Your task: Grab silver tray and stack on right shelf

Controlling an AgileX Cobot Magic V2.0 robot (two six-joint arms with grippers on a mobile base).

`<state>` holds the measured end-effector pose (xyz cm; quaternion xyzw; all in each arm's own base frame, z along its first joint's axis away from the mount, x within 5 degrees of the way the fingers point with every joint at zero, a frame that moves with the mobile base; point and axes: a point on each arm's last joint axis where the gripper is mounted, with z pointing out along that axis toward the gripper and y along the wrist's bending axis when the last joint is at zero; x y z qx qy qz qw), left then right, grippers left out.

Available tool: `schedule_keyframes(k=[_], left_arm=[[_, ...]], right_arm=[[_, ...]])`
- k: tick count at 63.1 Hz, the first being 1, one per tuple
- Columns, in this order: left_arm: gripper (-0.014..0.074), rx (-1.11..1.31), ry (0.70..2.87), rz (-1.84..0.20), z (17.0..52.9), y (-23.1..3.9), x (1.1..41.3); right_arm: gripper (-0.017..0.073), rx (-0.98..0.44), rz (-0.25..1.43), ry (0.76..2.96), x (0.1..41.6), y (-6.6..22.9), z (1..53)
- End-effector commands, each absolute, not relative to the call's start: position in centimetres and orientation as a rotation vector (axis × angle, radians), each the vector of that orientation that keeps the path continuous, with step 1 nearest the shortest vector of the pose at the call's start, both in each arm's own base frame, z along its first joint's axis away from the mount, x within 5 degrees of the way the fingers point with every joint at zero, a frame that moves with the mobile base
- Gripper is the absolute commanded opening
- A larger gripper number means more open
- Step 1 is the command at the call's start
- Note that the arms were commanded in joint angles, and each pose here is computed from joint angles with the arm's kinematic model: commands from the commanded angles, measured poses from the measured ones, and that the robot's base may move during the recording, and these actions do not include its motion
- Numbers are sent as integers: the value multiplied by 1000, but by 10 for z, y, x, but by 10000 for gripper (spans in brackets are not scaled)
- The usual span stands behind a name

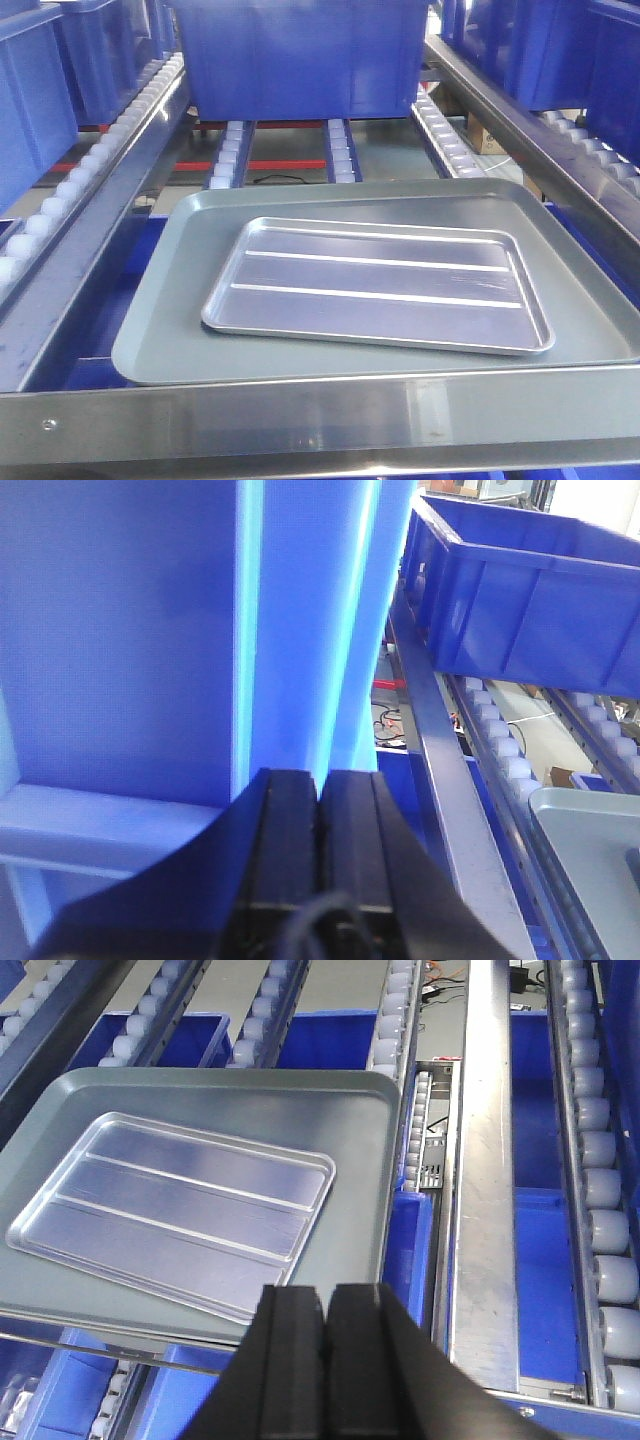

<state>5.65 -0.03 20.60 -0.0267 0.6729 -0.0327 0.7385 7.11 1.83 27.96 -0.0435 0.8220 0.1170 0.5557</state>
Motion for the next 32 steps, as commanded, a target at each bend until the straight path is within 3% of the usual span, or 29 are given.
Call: schedule_keyframes(k=[1, 32], left_arm=[[-100, -57, 1390, -80, 209, -1, 55], [-100, -57, 1390, -80, 209, -1, 55]], right_arm=[[54, -116, 278, 1834, 73, 19, 295], [54, -116, 278, 1834, 73, 19, 295]])
